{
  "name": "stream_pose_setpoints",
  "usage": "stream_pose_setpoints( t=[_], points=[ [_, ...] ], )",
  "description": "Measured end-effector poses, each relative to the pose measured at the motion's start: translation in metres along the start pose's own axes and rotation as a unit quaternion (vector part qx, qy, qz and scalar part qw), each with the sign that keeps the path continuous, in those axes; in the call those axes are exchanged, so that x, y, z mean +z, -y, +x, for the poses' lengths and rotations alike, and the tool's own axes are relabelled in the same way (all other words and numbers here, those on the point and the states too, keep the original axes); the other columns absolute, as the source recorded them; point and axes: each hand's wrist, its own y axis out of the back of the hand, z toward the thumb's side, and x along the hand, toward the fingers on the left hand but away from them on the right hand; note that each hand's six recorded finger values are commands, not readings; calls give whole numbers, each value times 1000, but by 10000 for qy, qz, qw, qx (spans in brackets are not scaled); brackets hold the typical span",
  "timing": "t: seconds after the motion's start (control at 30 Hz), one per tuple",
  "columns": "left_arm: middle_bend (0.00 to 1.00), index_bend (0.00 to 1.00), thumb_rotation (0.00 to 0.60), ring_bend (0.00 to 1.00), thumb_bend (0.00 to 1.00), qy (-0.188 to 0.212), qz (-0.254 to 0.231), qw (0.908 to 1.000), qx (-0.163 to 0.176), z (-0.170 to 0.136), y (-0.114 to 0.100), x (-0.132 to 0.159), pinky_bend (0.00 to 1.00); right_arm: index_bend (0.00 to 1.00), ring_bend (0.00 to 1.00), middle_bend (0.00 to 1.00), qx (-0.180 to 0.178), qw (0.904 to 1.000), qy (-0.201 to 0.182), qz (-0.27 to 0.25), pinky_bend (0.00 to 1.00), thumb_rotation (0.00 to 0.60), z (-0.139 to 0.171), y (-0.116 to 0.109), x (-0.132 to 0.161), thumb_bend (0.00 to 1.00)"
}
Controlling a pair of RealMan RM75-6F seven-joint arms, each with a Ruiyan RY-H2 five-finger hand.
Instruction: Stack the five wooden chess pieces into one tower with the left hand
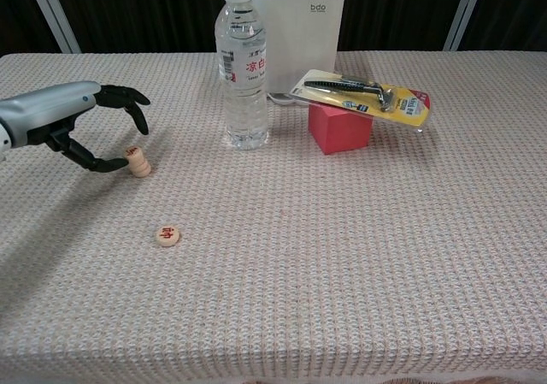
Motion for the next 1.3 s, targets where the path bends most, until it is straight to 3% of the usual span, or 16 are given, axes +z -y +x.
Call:
stream_pose_setpoints(
  t=[0.33, 0.57, 0.87, 1.07, 1.3],
  points=[
    [87, 338, 600, 0, 274, 29, -15, 9999, 95, -4, -6, 2, 0, 0, 0, 0, -19, 10000, -4, -9, 0, 600, 0, -1, 0, 176],
    [86, 349, 600, 0, 266, 416, 38, 9987, 293, -36, -18, 19, 0, 0, 0, 0, -10, 10000, 16, -22, 0, 600, -2, -1, -3, 176],
    [86, 347, 600, 0, 266, 681, -33, 9977, -36, -86, 13, 31, 0, 0, 0, 0, -30, 10000, -47, -11, 0, 600, 1, -2, 0, 176],
    [86, 348, 600, 0, 266, 784, -77, 9961, -390, -93, 32, 42, 0, 0, 0, 0, -17, 9999, -116, -10, 0, 600, 8, 1, 4, 176],
    [86, 350, 600, 0, 266, 858, -97, 9948, -533, -89, 40, 50, 0, 0, 0, 0, 15, 9998, -183, -28, 0, 600, 17, 4, 8, 176]
  ],
)
